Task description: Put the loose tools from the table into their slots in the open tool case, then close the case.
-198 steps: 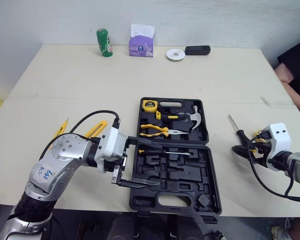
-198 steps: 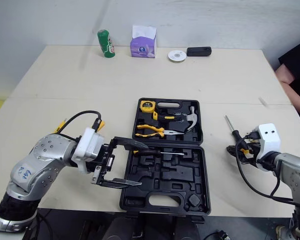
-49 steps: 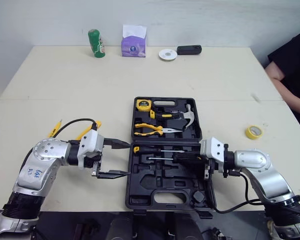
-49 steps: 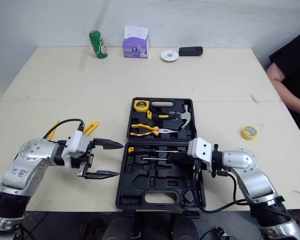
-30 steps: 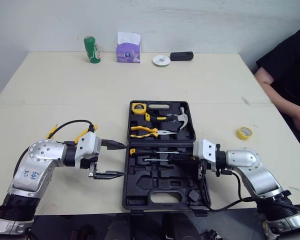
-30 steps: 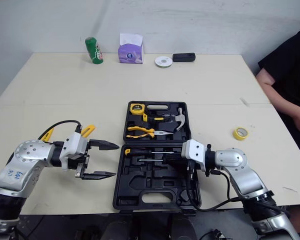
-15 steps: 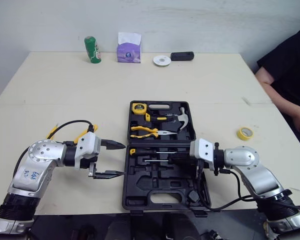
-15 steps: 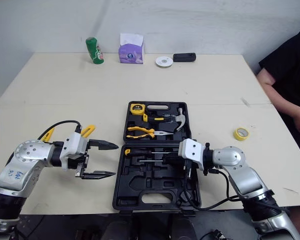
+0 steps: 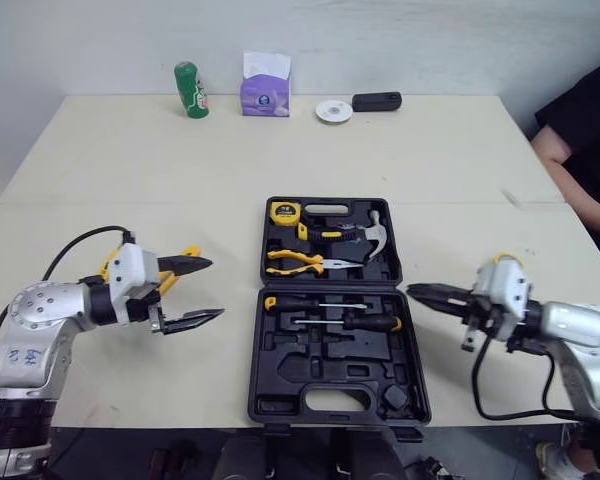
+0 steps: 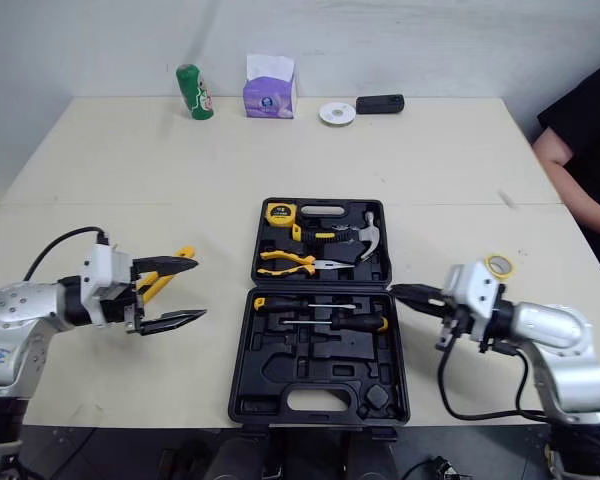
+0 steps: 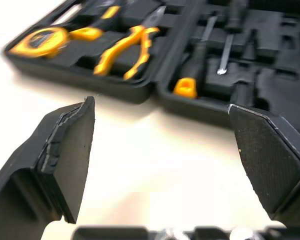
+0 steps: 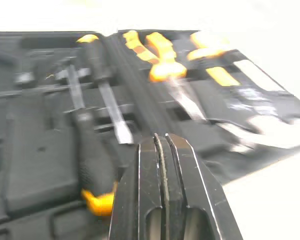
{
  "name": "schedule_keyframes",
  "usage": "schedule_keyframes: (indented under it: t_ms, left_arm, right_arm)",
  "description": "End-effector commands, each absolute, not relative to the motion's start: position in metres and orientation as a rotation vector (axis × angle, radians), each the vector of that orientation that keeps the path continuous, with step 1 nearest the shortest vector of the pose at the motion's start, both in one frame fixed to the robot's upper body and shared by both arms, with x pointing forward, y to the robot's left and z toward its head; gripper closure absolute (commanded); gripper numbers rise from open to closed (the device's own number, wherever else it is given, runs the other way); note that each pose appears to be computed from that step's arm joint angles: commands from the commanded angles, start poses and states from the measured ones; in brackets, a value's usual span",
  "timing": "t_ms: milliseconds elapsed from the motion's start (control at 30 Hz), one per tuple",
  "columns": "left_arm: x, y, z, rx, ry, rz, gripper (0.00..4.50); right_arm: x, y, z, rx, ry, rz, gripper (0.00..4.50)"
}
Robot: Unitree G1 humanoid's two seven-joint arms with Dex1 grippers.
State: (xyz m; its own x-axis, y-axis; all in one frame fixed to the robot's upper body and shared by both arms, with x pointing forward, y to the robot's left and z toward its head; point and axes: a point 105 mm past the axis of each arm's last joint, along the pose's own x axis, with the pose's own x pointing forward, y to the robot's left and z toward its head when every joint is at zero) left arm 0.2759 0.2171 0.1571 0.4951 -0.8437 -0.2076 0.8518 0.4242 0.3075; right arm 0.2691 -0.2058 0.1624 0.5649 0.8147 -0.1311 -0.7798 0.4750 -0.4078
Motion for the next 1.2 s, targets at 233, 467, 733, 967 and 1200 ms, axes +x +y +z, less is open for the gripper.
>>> schedule_keyframes:
  t_ms: [233,467,733,967,1200]
  left_arm:
    - [0.258,0.353,0.158,0.331,-0.027,-0.386,0.00]
    - [0.194,0.447,0.134,0.253,0.058,0.059,0.00]
    - [0.130,0.495,0.109,0.209,0.158,0.359,0.00]
    - [0.107,0.517,0.108,0.158,0.147,0.516,0.00]
    - [0.130,0.507,0.117,0.163,0.082,0.433,0.00]
  right_arm:
    - [0.239,-0.347,0.183,-0.668,-0.096,0.395,0.46]
    - [0.190,-0.441,0.157,-0.678,-0.007,-0.041,0.02]
    - [0.124,-0.500,0.116,-0.648,0.185,-0.414,0.02]
    - [0.103,-0.515,0.106,-0.607,0.213,-0.552,0.02]
    - [0.133,-0.500,0.111,-0.577,0.121,-0.458,0.02]
